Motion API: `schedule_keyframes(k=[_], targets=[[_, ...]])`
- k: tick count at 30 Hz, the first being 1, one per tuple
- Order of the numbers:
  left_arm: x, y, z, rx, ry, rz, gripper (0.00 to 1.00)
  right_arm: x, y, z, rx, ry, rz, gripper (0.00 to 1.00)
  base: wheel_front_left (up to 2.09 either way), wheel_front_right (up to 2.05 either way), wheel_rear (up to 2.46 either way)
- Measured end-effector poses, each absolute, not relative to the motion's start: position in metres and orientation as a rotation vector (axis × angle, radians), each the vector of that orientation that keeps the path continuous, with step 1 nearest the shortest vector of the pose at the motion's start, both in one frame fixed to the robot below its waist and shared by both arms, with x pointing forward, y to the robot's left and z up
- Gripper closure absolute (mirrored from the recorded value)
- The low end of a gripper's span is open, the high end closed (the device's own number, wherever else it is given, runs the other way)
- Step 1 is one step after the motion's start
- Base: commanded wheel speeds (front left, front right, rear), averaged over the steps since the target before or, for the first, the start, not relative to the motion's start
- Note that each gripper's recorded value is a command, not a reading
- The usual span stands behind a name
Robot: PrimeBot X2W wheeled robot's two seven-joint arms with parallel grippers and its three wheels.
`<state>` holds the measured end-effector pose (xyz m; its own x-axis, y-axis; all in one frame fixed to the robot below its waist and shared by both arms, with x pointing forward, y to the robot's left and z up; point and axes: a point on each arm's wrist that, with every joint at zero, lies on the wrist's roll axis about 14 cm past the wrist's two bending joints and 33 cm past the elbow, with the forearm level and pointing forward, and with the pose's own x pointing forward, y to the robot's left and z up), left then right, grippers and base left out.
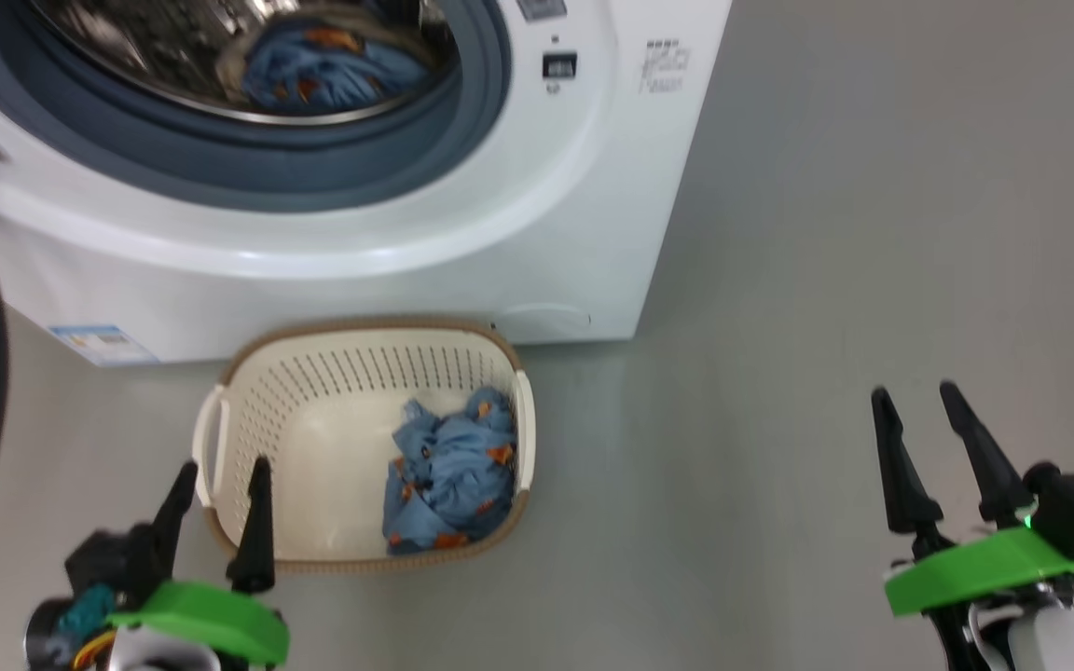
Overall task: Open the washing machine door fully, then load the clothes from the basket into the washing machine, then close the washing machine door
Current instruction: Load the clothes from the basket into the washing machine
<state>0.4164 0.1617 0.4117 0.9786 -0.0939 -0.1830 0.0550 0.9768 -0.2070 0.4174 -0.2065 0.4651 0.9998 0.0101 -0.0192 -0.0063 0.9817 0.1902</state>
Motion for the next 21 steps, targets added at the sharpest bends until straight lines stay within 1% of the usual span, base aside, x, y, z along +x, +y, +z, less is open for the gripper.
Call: schedule_keyframes(k=[6,12,21], targets=[[0.445,0.138,0.381,-0.228,0.272,-0.135,0.0,0.445,-0.196,0.453,0.138,0.037,0.05,0.0,0.0,0.0,0.0],[0.465,0.117,0.342,-0.232,0.367,-0.198,0.0,0.464,-0.193,0.432,0.131,0.069,0.051,0.0,0.0,0.0,0.0],[0.469,0.092,0.28,-0.228,0.536,-0.287,0.0,0.485,-0.188,0.406,0.126,0.102,0.058,0.0,0.0,0.0,0.0]])
